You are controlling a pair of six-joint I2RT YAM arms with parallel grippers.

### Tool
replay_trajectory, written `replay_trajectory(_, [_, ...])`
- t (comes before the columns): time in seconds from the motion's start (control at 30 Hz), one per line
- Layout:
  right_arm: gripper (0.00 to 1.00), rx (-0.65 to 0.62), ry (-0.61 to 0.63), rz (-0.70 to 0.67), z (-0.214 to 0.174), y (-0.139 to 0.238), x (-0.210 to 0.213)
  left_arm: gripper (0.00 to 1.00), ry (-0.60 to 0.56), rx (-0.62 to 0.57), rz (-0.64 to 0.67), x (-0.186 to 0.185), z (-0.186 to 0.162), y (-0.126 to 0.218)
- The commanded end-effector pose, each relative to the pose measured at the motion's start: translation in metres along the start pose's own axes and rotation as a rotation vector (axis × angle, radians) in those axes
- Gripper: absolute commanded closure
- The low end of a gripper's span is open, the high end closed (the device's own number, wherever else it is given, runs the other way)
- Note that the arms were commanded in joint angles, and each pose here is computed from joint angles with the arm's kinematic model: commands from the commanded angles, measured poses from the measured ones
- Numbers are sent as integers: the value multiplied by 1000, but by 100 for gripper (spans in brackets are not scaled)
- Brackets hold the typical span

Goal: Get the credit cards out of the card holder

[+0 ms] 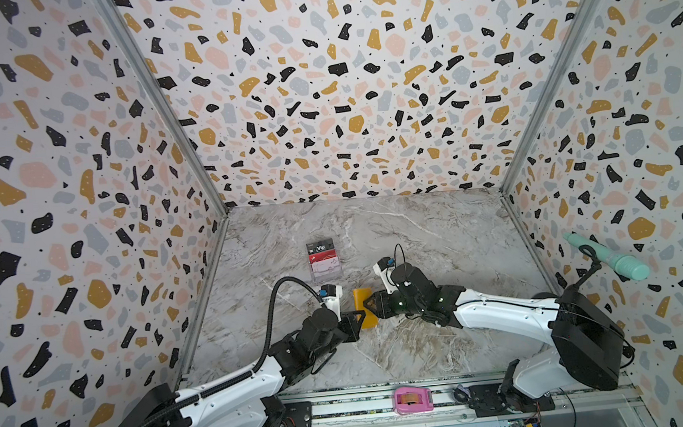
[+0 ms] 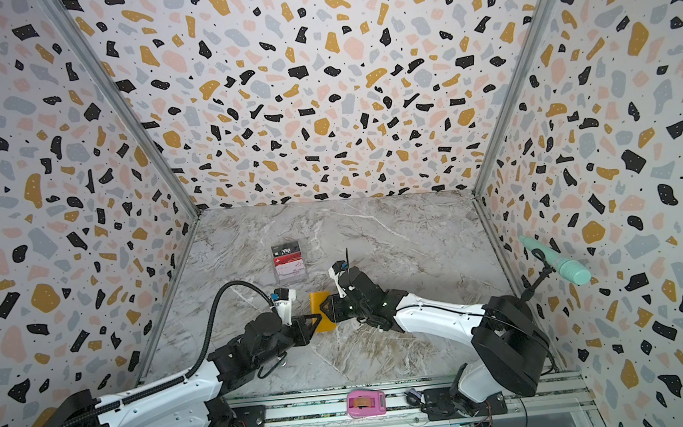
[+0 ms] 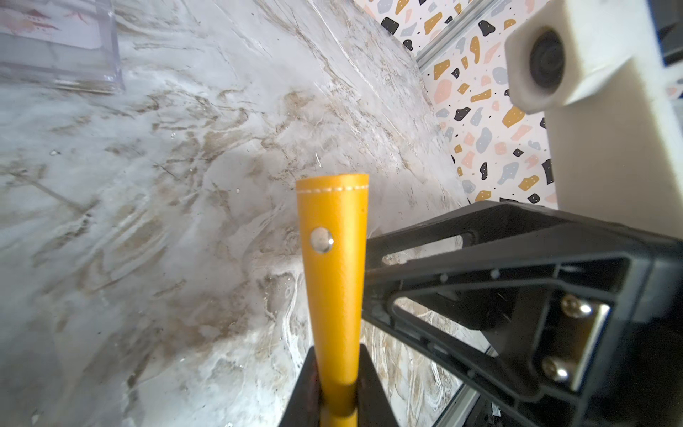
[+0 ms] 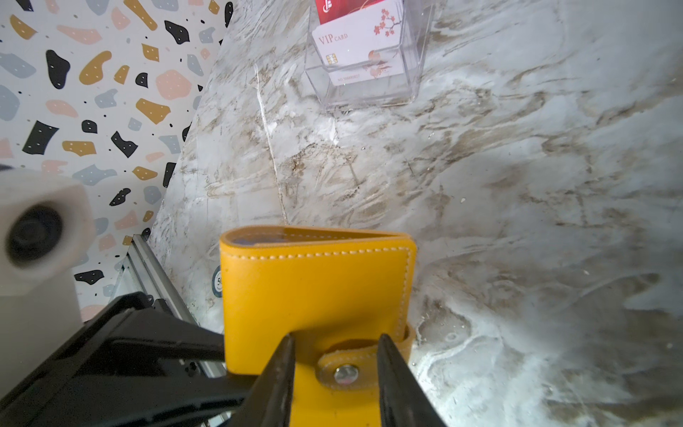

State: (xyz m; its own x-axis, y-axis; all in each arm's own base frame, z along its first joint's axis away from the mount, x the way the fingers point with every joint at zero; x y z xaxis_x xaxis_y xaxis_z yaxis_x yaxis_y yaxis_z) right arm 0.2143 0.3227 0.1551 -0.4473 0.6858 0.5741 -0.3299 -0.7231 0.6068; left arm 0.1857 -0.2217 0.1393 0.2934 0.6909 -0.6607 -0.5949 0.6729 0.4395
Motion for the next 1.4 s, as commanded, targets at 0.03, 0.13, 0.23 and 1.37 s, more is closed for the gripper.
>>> replay_trajectory(0.03, [63,69,-4,-17,-12,-6,0,100,-38,-121,-120,-29,27,11])
replay_trajectory(0.13, [63,76,-7,-21,-14,-9,0,100,-48,-135,-116,-29,29,14])
replay_trajectory(0.23, [66,78,-6,-21,-16,-10,1,100,-53,-140,-114,-29,30,16])
replay_trajectory(1.37, [90,-65,31,-83,18,19,-16,100,-15,-136,-144,-26,51,15])
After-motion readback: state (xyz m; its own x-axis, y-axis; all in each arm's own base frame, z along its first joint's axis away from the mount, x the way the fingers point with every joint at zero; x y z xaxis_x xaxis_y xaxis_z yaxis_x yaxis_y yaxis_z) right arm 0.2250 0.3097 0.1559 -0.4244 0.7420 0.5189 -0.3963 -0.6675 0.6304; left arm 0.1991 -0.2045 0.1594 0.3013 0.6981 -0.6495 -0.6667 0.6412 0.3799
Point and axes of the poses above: each gripper's point midway between its finger pads, its own y axis back along the fingers, its own x axis along the line the jaws close on, z = x × y, the point moved 4 cm from there along y, back along the fingers, and after that the axes turned 1 degree about -y, right-handed, at the moved point
